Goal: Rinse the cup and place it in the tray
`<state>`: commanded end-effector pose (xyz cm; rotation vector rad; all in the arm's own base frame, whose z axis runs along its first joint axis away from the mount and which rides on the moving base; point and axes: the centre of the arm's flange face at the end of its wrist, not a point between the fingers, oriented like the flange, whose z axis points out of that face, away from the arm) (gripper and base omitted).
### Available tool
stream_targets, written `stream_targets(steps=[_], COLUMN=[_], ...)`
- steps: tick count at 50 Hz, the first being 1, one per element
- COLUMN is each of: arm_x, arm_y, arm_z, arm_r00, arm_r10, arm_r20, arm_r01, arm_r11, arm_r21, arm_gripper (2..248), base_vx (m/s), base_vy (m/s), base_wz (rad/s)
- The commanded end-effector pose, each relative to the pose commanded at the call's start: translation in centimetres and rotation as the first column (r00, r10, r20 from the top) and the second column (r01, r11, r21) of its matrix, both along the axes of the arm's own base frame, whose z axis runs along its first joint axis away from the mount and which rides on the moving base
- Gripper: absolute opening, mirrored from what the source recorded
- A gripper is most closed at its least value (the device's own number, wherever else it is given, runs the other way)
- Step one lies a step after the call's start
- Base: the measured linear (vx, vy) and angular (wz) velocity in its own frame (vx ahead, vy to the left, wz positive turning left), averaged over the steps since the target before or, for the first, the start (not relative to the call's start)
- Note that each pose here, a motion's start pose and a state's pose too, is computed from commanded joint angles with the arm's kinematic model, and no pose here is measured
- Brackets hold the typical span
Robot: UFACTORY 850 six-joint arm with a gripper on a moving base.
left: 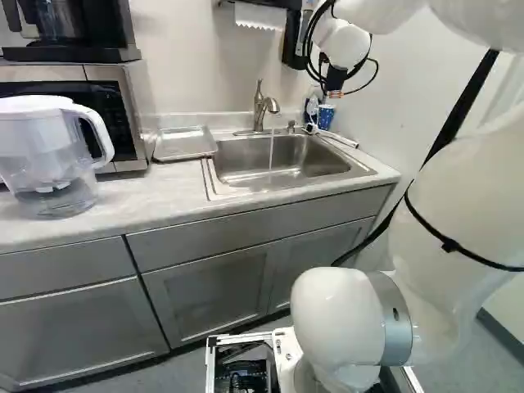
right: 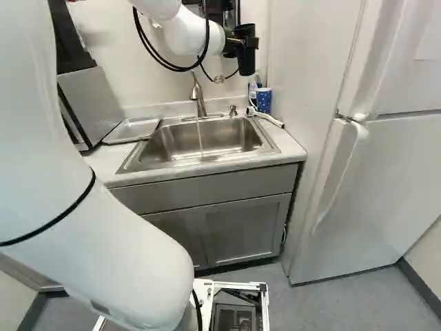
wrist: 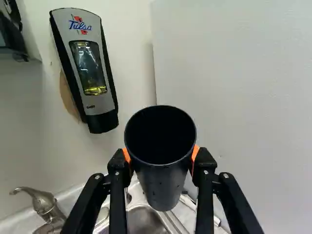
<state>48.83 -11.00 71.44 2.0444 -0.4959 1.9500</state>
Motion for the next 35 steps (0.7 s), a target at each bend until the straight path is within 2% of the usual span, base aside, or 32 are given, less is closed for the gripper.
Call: stream_targets(steps=[19, 35], arm_x=[0.22, 0.71], arm_y=[-0.34, -0.56], arm_z=[-0.29, -0.65], arm_r00=[0.997, 0.988], arm_r10=[0.045, 0.090], arm_r20=[-0.059, -0.127], arm_r01=[-0.048, -0.102], arm_r11=[0.998, 0.990], arm_r21=[-0.047, -0.093], arm_gripper=[126, 126], base_vx=[0.000, 0.000], base_vy=[0.000, 0.000], base_wz=[0.000, 0.000])
